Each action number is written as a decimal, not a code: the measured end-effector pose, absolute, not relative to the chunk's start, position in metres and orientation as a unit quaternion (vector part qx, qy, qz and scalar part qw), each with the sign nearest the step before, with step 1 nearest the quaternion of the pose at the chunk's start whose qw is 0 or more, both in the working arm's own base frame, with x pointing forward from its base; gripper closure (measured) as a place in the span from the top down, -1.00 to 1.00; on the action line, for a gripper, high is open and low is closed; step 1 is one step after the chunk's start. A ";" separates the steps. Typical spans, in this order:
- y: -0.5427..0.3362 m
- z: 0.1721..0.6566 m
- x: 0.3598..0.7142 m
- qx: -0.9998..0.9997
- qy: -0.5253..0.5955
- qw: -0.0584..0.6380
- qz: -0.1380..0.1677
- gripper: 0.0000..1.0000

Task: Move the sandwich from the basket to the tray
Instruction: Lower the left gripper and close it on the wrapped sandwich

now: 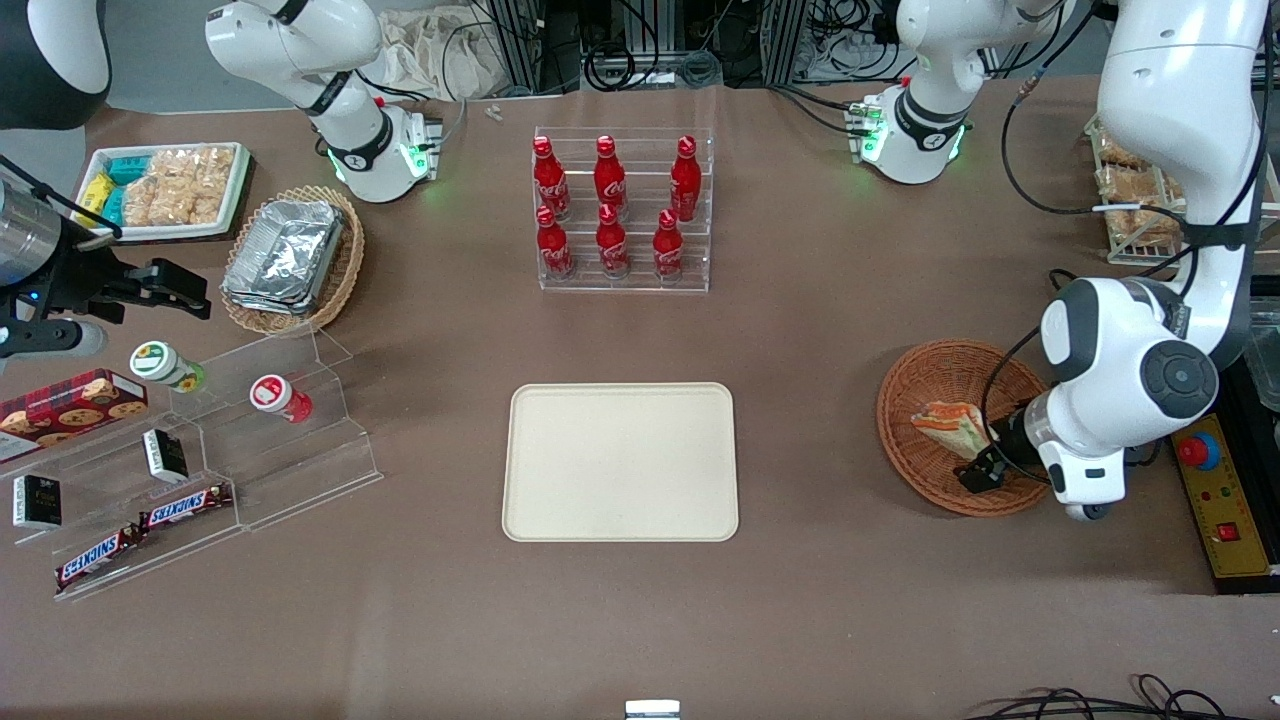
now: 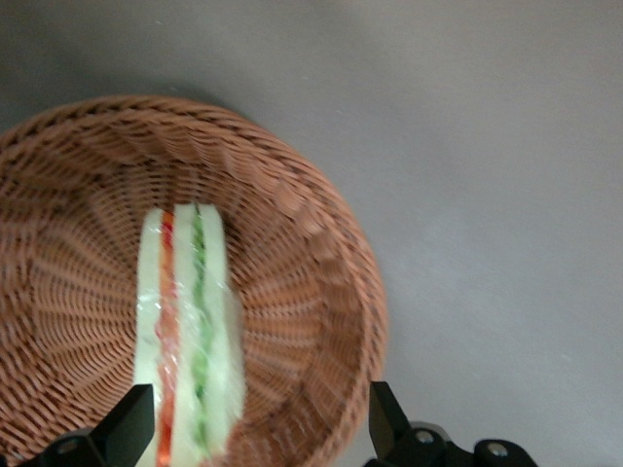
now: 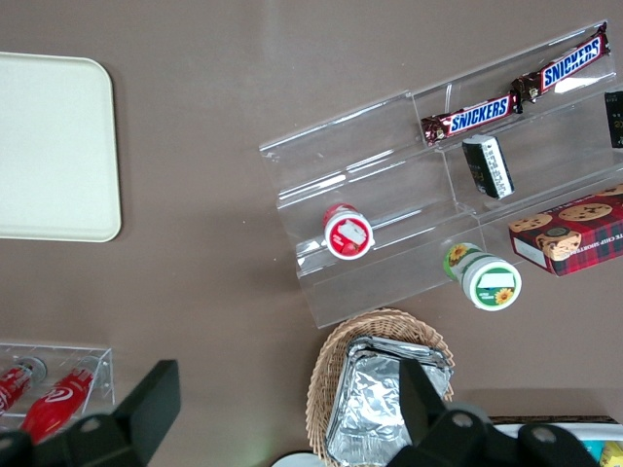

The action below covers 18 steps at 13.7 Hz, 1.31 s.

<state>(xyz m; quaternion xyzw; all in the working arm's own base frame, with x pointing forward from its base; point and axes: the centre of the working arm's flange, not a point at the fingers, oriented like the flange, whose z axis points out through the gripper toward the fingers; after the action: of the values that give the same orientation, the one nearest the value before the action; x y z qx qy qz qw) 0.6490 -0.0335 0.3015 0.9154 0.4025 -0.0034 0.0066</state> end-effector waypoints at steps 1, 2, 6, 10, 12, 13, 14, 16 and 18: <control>-0.031 0.295 0.647 0.915 0.403 -0.001 0.000 0.98; -0.027 0.288 0.644 0.914 0.406 -0.004 0.005 0.98; -0.017 0.257 0.626 0.912 0.411 -0.001 0.010 0.96; -0.010 0.230 0.608 0.909 0.416 -0.010 -0.013 0.86; -0.010 0.230 0.608 0.909 0.416 -0.011 -0.014 0.46; -0.010 0.230 0.606 0.909 0.415 -0.015 -0.019 0.21; -0.010 0.232 0.604 0.909 0.415 -0.023 -0.032 -0.03; -0.006 0.250 0.604 0.907 0.417 -0.038 -0.049 -0.27; -0.012 0.292 0.611 0.908 0.413 -0.047 -0.054 -0.33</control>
<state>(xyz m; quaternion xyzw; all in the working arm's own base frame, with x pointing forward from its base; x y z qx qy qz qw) 0.6110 -0.0116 0.2920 0.9081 0.4127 -0.0539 -0.0469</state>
